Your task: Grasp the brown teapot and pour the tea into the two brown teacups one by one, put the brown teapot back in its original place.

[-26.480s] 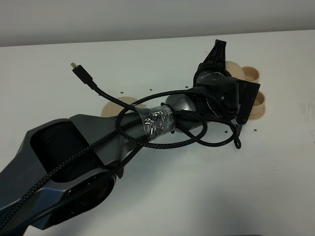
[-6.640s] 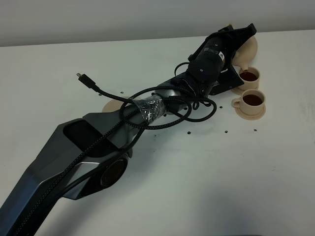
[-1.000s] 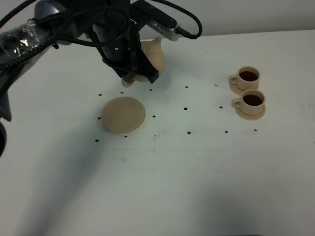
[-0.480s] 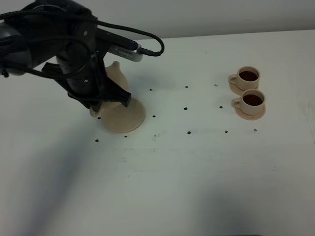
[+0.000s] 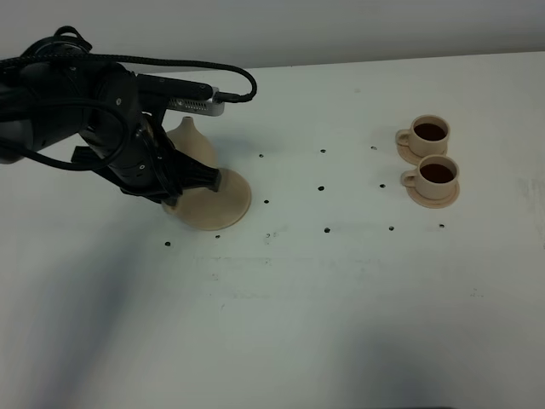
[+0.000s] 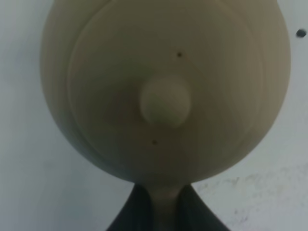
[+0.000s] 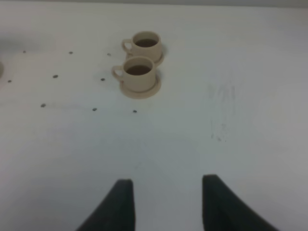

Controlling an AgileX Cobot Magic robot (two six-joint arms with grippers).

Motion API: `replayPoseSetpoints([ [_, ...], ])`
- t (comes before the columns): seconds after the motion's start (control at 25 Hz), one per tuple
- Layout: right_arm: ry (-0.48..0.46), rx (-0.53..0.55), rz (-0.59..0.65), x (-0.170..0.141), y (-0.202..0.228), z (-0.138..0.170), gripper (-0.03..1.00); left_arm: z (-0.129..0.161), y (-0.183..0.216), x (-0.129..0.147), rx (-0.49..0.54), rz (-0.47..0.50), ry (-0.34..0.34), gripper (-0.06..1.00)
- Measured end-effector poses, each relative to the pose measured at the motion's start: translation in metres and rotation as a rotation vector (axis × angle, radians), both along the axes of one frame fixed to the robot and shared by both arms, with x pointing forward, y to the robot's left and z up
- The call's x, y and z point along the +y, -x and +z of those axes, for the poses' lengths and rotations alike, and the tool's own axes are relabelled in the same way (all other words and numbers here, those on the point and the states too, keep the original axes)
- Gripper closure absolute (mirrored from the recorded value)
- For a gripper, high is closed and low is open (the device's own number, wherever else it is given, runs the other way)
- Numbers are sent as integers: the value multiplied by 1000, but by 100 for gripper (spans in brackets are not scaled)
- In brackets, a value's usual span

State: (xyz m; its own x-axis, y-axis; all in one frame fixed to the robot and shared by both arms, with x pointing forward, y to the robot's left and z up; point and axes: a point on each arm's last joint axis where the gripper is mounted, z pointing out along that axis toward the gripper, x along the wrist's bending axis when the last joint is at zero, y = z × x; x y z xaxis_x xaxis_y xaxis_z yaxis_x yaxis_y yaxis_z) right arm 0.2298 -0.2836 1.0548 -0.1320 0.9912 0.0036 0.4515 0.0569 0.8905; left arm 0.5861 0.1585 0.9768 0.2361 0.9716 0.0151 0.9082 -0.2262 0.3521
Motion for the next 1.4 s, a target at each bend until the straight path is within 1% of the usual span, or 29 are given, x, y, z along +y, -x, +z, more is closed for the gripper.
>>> replayPoseSetpoints([
  [0.28, -1, 0, 1, 0, 0, 0, 64, -32, -6, -8, 68, 29, 38, 81],
  [0.36, -1, 0, 1, 0, 0, 0, 64, -34, -6, -8, 75, 32, 40, 81],
  [0.64, -1, 0, 1, 0, 0, 0, 64, -37, -10, -10, 44, 31, 58, 81],
  [0.92, -1, 0, 1, 0, 0, 0, 64, -51, -12, -13, 63, 38, 78, 81],
  [1.4, -1, 0, 1, 0, 0, 0, 64, -53, -12, -14, 74, 47, 91, 81],
])
